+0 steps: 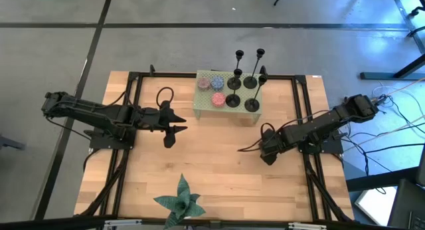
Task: Pick & Place candle stick holders
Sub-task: Put the light blue scented candle on the shelf
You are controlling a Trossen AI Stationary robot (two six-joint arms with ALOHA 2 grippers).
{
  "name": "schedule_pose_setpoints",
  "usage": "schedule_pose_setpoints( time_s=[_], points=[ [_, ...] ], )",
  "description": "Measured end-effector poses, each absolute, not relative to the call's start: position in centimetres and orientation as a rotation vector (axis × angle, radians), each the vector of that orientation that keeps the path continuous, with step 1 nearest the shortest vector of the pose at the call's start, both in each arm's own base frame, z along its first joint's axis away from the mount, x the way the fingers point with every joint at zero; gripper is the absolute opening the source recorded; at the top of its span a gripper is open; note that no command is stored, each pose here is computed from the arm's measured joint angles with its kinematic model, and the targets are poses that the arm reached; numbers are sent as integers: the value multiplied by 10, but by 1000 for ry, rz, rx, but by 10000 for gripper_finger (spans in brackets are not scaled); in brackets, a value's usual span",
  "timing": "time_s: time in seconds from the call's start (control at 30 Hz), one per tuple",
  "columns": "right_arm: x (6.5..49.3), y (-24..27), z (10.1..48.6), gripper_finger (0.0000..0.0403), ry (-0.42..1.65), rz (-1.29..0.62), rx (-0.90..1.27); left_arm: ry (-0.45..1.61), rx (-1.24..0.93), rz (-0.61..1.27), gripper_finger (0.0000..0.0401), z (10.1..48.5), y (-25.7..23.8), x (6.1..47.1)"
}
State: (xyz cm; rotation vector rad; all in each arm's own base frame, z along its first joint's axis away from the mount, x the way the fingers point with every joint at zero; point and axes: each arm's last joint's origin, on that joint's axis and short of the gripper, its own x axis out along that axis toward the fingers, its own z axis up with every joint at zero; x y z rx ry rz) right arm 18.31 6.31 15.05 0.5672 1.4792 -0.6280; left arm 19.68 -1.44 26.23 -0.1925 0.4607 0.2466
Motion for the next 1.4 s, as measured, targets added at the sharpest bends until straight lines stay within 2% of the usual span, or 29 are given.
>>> schedule_pose_setpoints(
  time_s=[0.17, 0.5, 0.9, 1.4],
  points=[
    [189, 65, 151, 343, 1451, -523, 524, 460, -192, 247, 139, 262, -14, 197],
    [186, 50, 151, 385, 1484, -592, 470, 461, -192, 247, 139, 262, -14, 197],
    [203, 25, 151, 390, 1392, -523, 463, 462, -192, 247, 139, 262, -14, 197],
    [203, 20, 151, 390, 1416, -493, 515, 497, -184, 251, 139, 259, -14, 195]
  ],
)
